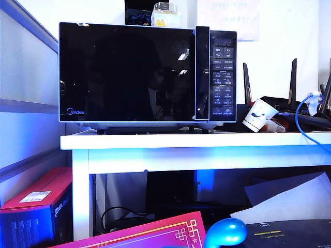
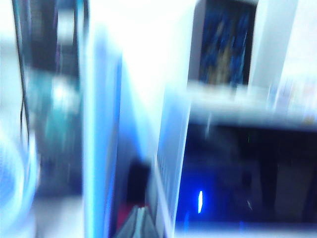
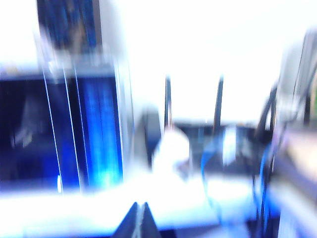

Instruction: Open the microwave door, place the box of snacks from the top of the microwave inside, then close the microwave door.

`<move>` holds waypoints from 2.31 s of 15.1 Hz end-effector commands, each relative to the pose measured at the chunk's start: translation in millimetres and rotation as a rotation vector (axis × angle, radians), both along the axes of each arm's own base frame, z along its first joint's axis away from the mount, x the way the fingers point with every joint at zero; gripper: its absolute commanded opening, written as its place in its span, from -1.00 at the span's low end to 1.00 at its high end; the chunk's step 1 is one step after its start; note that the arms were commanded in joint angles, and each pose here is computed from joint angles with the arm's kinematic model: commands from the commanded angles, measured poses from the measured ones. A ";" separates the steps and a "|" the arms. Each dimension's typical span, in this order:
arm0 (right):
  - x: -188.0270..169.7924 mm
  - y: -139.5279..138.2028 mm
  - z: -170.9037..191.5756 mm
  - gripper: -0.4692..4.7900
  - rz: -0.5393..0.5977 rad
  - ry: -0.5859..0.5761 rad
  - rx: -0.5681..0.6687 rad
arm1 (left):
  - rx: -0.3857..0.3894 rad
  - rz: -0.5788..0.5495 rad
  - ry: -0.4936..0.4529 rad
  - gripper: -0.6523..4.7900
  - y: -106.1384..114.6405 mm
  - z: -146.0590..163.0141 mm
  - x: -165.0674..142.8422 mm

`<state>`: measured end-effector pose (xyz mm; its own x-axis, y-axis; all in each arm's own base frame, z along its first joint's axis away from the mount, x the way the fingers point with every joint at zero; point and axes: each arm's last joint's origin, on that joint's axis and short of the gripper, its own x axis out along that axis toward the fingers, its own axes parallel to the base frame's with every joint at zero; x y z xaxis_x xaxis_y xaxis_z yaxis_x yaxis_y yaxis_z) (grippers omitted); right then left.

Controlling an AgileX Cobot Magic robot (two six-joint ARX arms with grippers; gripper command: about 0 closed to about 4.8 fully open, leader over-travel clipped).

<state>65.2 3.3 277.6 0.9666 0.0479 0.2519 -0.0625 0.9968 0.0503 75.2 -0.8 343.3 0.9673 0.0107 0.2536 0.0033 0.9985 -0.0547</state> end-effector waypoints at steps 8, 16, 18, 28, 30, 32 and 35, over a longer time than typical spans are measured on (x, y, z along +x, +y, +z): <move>49.9 4.0 181.0 -0.83 0.024 -0.083 0.006 | 0.129 -0.596 0.169 -0.78 -18.1 240.5 68.6; 127.5 53.9 182.7 -0.83 0.308 0.091 -0.037 | 0.166 -0.610 0.199 -0.78 -18.7 246.1 75.0; 145.6 73.9 170.2 -0.83 0.377 0.150 -0.049 | 0.141 -0.482 0.232 -0.78 -15.5 243.9 76.7; 218.4 121.0 128.7 -0.09 0.262 0.164 -0.007 | 0.113 -0.417 0.372 -0.78 -18.3 228.4 99.7; 234.7 128.2 112.7 0.40 0.260 0.207 0.025 | 0.117 -0.436 0.367 -0.78 -21.8 228.7 100.1; 248.0 133.6 97.4 0.40 0.213 0.249 0.045 | 0.123 -0.438 0.347 -0.78 -22.4 230.6 100.3; 265.8 140.6 78.6 0.40 0.177 0.261 0.044 | 0.132 -0.435 0.286 -0.78 -22.5 236.3 100.7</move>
